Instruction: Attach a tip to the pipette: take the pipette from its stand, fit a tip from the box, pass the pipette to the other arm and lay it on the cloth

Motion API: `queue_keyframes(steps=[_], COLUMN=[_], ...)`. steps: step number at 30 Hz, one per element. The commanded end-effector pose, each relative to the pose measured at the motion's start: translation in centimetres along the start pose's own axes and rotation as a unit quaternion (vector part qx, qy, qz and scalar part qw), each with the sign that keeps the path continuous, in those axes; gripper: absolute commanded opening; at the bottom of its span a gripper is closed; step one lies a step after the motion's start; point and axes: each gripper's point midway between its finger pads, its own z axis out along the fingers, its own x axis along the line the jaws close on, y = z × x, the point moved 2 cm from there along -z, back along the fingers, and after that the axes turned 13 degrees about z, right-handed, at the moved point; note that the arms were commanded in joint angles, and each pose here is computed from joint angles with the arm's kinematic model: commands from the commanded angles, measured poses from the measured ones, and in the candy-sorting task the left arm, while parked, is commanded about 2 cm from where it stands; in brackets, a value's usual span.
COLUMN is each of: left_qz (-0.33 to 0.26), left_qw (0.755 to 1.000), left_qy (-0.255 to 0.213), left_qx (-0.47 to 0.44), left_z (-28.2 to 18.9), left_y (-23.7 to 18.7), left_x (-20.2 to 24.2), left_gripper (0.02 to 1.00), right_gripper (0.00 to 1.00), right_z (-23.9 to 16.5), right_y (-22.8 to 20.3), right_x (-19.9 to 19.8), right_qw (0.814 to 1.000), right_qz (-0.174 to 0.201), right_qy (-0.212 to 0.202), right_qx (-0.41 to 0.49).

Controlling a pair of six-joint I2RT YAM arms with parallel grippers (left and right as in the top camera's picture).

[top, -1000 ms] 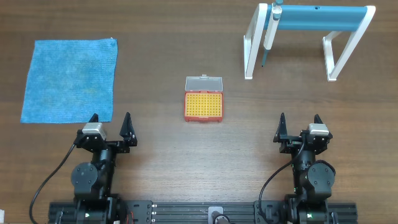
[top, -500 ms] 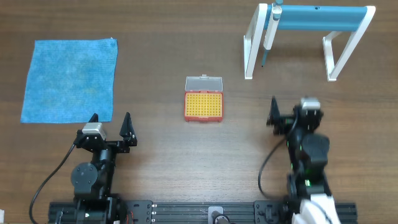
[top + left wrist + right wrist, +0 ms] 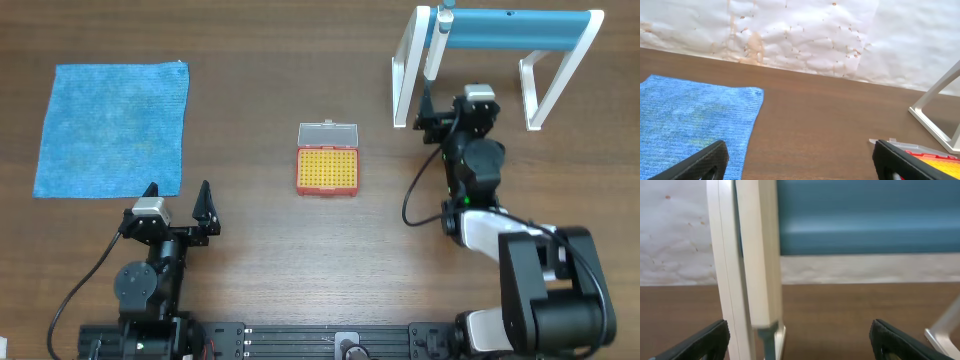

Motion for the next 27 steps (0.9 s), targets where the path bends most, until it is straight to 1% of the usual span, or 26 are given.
queue_keyframes(steps=[1,3,7,27], left_qz=[0.006,0.006,0.006,0.006], left_qw=[1.0,1.0,1.0,1.0], left_qy=[-0.011,-0.011,-0.011,-0.011], left_qx=[0.0,0.0,0.0,0.0], left_z=[0.0,0.0,0.0,0.0], left_y=[-0.1,-0.1,-0.1,-0.1], left_x=[-0.4,-0.4,-0.4,-0.4], left_gripper=[0.93,0.932,0.934,0.932], right_gripper=[0.904,0.906,0.908,0.908], right_z=[1.9,2.4,3.1,3.7], right_y=[0.9,0.8,1.2,0.5], right_x=[0.8,0.8,0.8,-0.1], right_qw=[1.0,1.0,1.0,0.999], right_qz=[0.005,0.001,-0.025,-0.025], right_qy=[0.009,0.006,-0.001,-0.011], right_qx=[-0.001,0.011,0.014,0.027])
